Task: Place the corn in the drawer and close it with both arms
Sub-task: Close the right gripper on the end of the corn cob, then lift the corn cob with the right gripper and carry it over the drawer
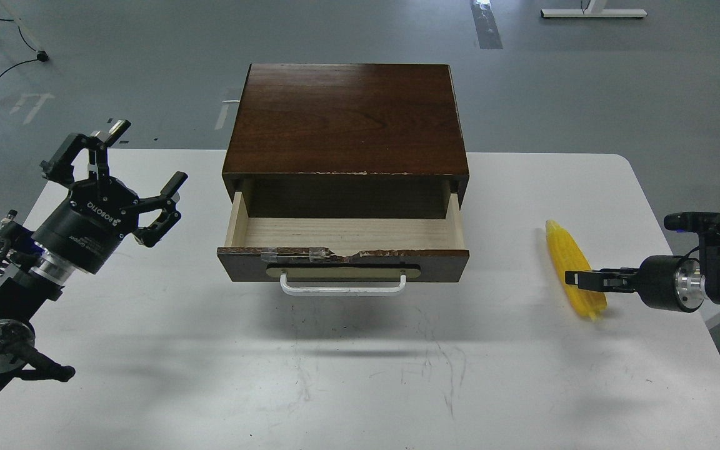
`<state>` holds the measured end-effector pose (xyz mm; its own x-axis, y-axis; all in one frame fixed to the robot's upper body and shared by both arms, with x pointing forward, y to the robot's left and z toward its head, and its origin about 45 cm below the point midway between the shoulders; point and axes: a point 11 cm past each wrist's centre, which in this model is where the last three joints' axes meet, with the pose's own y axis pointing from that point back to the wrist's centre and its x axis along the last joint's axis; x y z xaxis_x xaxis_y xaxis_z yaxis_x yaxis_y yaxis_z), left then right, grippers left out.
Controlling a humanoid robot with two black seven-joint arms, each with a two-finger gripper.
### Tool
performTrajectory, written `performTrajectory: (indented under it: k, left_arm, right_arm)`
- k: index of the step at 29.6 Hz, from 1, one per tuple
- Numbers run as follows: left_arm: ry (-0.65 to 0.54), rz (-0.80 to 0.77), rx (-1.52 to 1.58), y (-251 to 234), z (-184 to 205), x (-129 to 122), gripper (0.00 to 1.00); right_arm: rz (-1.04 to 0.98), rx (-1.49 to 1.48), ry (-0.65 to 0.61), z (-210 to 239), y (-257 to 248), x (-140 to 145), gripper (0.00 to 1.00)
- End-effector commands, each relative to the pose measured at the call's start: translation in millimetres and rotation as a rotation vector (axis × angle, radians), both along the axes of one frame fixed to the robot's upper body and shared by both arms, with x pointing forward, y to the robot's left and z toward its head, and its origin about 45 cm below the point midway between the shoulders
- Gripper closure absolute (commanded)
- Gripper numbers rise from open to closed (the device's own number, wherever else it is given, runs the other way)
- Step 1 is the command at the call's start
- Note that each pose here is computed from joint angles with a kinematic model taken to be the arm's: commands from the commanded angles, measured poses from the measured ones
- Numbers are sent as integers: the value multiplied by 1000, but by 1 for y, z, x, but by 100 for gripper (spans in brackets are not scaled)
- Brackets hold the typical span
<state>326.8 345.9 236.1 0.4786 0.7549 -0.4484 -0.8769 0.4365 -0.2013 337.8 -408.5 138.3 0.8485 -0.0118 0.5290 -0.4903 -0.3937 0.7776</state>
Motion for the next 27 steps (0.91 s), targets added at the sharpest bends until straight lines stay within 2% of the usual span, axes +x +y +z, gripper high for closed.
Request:
performTrajectory:
  k: [1,2,3,5,7,8,10,12,13,15,19,23,27]
  left_arm:
    - [0,1,3,1,0,0,0]
    - [-2,0,3,1,1,0,0]
    - [-2,0,3,1,1,0,0]
    - [0,0,1,0,0,0,0]
    - [0,0,-2,0,0,0,0]
    - [0,0,-2,0,0,0,0]
    - [-3,0,-3,-1,1,1,0]
    - [-4,1,-2,0,1,1,0]
    - [-4,1,-2,0,1,1,0]
    - [-9,5,0,2,3,1,0]
    - [-9,5,1,2,3,1,0]
    - [-11,5,0,2,4,1,0]
    - [-11,5,0,2,4,1,0]
  right_arm:
    - [-6,9,-73,29,-1,19,87]
    - [5,20,-120,50,3,32,87]
    - [6,20,-120,50,3,32,87]
    - [29,35,-181,80,12,46,87]
    - [64,48,-263,121,24,64,87]
    - [64,48,-263,121,24,64,87]
    - [106,77,-352,167,46,84,87]
    - [145,109,-392,195,66,92,87]
    - [145,109,-392,195,66,92,87]
    - [235,134,-398,221,103,97,87]
    - [345,103,-408,243,139,97,87]
    - [526,50,-395,256,197,87,87]
    - [637,26,-375,256,233,75,86]
